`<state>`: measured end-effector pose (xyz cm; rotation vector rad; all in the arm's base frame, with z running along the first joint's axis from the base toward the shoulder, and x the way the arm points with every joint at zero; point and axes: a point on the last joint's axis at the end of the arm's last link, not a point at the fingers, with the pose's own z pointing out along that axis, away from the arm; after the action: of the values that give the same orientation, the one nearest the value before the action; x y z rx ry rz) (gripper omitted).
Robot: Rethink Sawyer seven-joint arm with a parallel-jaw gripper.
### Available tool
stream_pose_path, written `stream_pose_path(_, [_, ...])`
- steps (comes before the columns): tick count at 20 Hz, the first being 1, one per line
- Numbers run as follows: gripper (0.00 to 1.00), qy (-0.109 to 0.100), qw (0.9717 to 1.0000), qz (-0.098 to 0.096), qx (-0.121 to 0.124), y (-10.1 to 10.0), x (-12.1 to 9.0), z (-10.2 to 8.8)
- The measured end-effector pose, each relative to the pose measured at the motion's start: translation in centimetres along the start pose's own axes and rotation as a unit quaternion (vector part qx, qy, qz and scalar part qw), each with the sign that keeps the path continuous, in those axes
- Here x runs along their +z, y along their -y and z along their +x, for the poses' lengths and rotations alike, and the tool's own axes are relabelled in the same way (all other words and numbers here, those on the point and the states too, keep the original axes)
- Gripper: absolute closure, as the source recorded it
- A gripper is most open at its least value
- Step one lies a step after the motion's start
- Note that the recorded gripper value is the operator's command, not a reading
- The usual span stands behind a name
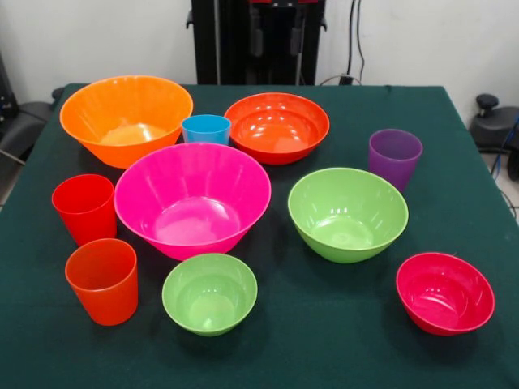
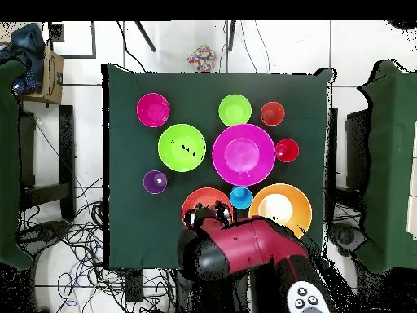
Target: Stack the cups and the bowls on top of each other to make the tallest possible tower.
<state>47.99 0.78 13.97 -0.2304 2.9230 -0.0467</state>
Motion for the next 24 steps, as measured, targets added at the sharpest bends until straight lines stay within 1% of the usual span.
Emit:
stream_pose_path(4, [0.00, -0.005, 0.9999, 0.006, -0.009, 2.0, 0.3, 1.7])
stream_pose_path(6, [0.00, -0.007, 0.9999, 0.005, -0.011, 2.4, 0.5, 2.0])
stream_pose_path(11, [0.00, -0.012, 0.9996, 0.003, -0.026, 4.2, 1.1, 3.9])
stream_pose_path(13, [0.00, -0.016, 0.9993, 0.001, -0.033, 5.0, 1.5, 5.0])
stream_pose_path(15, [0.00, -0.017, 0.9991, -0.001, -0.040, 5.5, 1.7, 5.6])
stream_pose_path(17, [0.00, -0.020, 0.9983, -0.002, -0.055, 6.2, 2.3, 6.6])
stream_pose_path(19, [0.00, -0.021, 0.9977, -0.003, -0.065, 6.5, 2.7, 7.2])
stream_pose_path(22, [0.00, -0.027, 0.9956, -0.007, -0.089, 7.0, 3.7, 8.7])
stream_pose_path(24, [0.00, -0.029, 0.9949, -0.009, -0.097, 7.0, 3.9, 9.1])
